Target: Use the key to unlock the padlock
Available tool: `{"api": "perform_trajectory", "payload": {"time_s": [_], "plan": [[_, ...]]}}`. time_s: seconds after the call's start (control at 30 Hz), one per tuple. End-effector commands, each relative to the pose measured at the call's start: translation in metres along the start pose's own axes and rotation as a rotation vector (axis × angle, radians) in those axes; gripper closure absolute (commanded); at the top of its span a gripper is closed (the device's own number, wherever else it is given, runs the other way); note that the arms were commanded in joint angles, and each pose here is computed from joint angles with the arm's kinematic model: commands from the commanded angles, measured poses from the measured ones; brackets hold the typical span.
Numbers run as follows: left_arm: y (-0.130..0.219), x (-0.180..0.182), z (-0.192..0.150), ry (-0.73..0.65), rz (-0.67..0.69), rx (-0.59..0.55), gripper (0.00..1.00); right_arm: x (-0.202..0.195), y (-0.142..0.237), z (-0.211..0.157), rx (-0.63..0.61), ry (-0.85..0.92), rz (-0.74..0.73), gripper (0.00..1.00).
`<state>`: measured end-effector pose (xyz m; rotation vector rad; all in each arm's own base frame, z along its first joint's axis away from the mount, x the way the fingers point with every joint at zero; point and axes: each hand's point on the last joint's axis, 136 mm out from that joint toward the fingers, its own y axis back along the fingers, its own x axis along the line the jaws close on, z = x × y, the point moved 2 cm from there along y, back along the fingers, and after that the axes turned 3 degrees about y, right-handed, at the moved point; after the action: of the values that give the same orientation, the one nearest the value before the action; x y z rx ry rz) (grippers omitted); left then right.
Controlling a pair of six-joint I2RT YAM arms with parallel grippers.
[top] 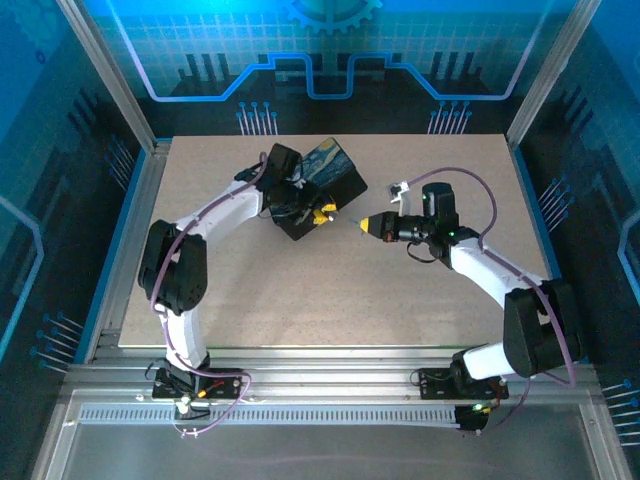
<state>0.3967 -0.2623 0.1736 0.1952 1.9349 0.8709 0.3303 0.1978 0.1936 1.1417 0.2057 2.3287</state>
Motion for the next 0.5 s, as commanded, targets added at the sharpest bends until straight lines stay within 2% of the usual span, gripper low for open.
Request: {"api": "perform_trajectory", "payload": {"time_s": [0.0, 0.13, 0.47], "plan": [[0.023, -0.029, -0.021, 0.053, -0.159, 0.084, 0.87, 0.005, -0.009, 0.014, -0.078, 0.068, 0.051, 1.00], [0.029, -0.026, -0.019, 0.113, -0.201, 0.074, 0.87, 0.004, -0.015, 0.017, -0.125, 0.084, 0.085, 1.00], [0.036, -0.019, -0.011, 0.182, -0.267, 0.057, 0.87, 0.003, -0.029, 0.006, -0.102, 0.131, 0.120, 1.00]]}}
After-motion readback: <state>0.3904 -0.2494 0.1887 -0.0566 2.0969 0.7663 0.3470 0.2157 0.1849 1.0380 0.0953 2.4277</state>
